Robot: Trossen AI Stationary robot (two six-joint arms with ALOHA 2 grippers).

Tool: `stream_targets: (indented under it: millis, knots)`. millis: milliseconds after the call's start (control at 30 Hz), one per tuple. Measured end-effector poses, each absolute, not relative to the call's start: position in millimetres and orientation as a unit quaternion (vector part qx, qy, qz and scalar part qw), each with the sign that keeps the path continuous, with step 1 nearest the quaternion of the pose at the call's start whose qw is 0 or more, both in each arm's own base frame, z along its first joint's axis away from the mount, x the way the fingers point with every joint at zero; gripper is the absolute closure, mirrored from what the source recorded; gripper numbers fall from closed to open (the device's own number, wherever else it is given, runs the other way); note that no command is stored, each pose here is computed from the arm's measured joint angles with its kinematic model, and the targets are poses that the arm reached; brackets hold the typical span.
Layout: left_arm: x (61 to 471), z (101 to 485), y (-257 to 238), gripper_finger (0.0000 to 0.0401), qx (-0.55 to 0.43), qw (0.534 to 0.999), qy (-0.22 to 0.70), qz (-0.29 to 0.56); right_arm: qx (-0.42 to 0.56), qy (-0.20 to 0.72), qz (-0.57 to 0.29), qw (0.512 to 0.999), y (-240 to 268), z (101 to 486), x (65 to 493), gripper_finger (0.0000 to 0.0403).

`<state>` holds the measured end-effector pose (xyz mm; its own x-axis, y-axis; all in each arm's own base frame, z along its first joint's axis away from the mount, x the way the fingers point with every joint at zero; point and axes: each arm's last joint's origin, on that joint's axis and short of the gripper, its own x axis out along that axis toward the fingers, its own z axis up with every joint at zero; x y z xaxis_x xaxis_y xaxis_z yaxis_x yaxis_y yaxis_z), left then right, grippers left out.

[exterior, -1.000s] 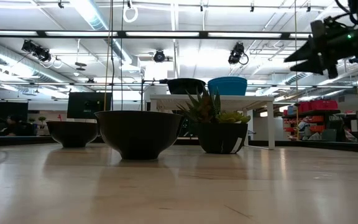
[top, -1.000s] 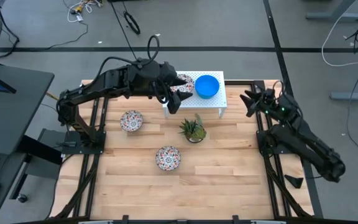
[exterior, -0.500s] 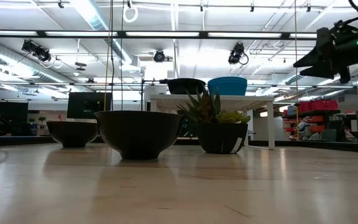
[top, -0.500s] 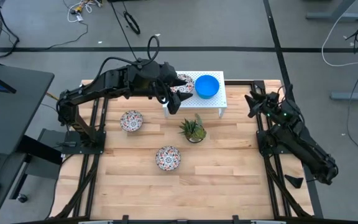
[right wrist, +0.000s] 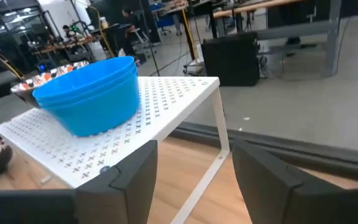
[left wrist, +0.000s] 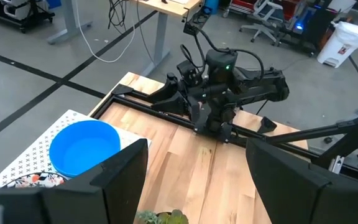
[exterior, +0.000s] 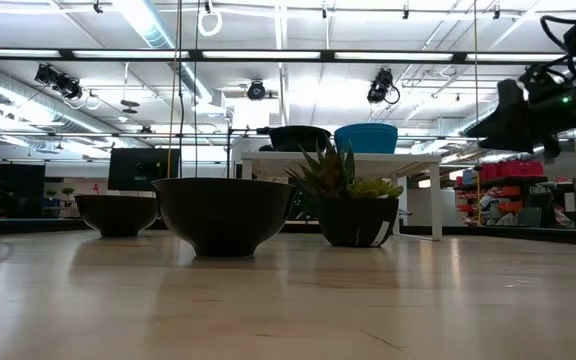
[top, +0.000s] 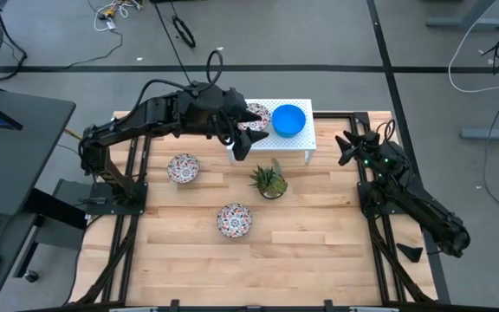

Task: Pick & Place Mini bowls
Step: Stack the bottom white patterned bowl on the white patterned bowl on the shelf

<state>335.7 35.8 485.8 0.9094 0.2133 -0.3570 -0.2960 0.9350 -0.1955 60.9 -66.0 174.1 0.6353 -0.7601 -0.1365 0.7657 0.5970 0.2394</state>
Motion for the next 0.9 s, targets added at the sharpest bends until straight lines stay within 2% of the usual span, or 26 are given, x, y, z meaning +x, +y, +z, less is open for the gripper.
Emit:
stream_targets:
  millis: [300,467,667,900]
  knots:
    - [336,485,35,0.0126,-0.123,0.971,0.172,0.114,0.060,0.023,-0.422,0.904,-68,174,63,0.0192]
    - [339,481,35,0.0126,-0.132,0.967,0.184,0.116,0.067,0.033,-0.420,0.904,-69,172,64,0.0192]
    - [344,460,36,0.0126,-0.179,0.939,0.252,0.151,0.141,0.006,-0.422,0.896,-69,171,65,0.0192]
    - [335,437,35,0.0126,-0.226,0.882,0.350,0.220,0.146,0.003,-0.423,0.894,-69,171,65,0.0192]
